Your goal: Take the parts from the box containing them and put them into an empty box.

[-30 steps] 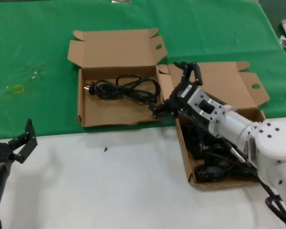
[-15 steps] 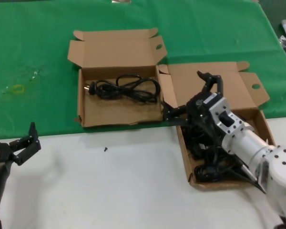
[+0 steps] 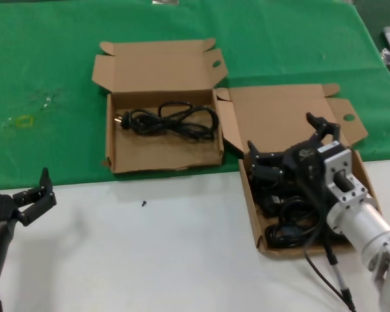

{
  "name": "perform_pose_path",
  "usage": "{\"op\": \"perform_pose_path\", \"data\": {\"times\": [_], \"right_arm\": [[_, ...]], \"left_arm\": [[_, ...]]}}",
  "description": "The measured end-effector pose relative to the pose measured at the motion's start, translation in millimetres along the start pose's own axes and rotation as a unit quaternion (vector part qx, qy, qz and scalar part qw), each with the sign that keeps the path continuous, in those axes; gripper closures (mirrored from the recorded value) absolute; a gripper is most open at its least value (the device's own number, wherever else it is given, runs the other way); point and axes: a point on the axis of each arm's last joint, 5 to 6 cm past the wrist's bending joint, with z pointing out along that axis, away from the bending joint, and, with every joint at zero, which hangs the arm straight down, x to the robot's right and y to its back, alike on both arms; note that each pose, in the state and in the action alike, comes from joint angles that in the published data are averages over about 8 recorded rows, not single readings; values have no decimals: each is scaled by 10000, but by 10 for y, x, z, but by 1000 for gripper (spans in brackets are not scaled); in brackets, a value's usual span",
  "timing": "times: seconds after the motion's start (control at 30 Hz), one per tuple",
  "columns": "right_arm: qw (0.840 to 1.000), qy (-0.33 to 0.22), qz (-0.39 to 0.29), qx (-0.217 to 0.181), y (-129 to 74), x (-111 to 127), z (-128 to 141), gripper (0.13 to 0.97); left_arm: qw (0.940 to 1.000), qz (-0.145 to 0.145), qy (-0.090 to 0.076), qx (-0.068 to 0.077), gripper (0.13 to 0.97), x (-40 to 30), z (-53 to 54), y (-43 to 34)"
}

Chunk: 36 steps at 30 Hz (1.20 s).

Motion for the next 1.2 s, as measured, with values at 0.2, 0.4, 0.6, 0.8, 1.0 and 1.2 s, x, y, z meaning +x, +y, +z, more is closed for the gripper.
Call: {"op": "perform_pose_path", "data": {"times": [0.2,0.4,0.6,0.8,1.0,1.2], "right_arm": [[9989,291,376,-38,36,20,-207,130],[9959,555,705,-62,56,40,-396,130],[9946,644,813,-65,58,48,-458,130],[9945,647,816,-65,58,48,-460,130],[9945,647,817,-65,58,48,-460,130],[9945,647,817,-65,58,48,-460,130]], "left_arm": [[10000,-1,0,0,132,0,0,0],[10000,-1,0,0,132,0,0,0],[10000,-2,0,0,132,0,0,0],[10000,-2,0,0,132,0,0,0],[10000,-2,0,0,132,0,0,0],[10000,-2,0,0,132,0,0,0]]}}
